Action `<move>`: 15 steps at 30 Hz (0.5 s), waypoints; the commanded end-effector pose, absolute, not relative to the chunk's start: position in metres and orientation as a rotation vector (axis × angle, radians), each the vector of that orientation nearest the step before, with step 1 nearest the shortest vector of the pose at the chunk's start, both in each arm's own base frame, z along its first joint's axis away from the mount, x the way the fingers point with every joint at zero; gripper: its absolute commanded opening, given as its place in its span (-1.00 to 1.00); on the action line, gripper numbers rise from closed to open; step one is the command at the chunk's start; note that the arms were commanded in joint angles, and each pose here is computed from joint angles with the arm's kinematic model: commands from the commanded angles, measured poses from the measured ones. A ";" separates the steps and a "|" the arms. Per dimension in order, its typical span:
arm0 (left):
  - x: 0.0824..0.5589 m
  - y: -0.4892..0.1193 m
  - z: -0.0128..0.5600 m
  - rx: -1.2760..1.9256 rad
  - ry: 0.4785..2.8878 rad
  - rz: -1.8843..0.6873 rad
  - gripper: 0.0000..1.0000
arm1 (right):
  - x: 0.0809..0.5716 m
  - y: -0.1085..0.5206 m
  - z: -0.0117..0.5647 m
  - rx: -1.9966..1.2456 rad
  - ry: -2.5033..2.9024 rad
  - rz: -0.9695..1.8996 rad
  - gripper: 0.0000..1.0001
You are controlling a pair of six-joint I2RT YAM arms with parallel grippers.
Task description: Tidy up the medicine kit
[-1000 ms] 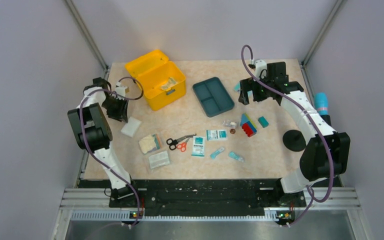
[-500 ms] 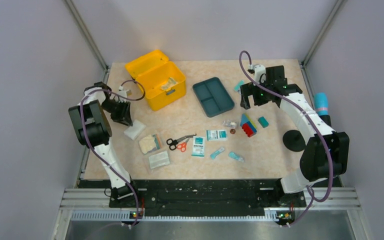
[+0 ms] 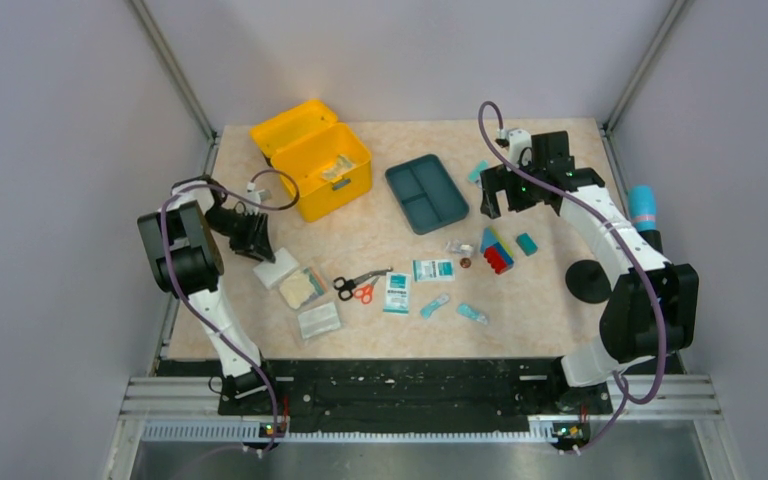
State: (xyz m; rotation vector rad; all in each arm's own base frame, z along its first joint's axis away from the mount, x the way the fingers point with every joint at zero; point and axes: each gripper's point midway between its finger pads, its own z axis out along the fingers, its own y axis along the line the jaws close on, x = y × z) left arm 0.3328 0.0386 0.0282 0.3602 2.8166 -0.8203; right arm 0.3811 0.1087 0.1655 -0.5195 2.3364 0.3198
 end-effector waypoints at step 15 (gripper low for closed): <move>0.321 0.051 0.049 0.532 2.757 -0.624 -1.00 | 0.381 0.113 0.183 -0.536 2.275 0.323 0.92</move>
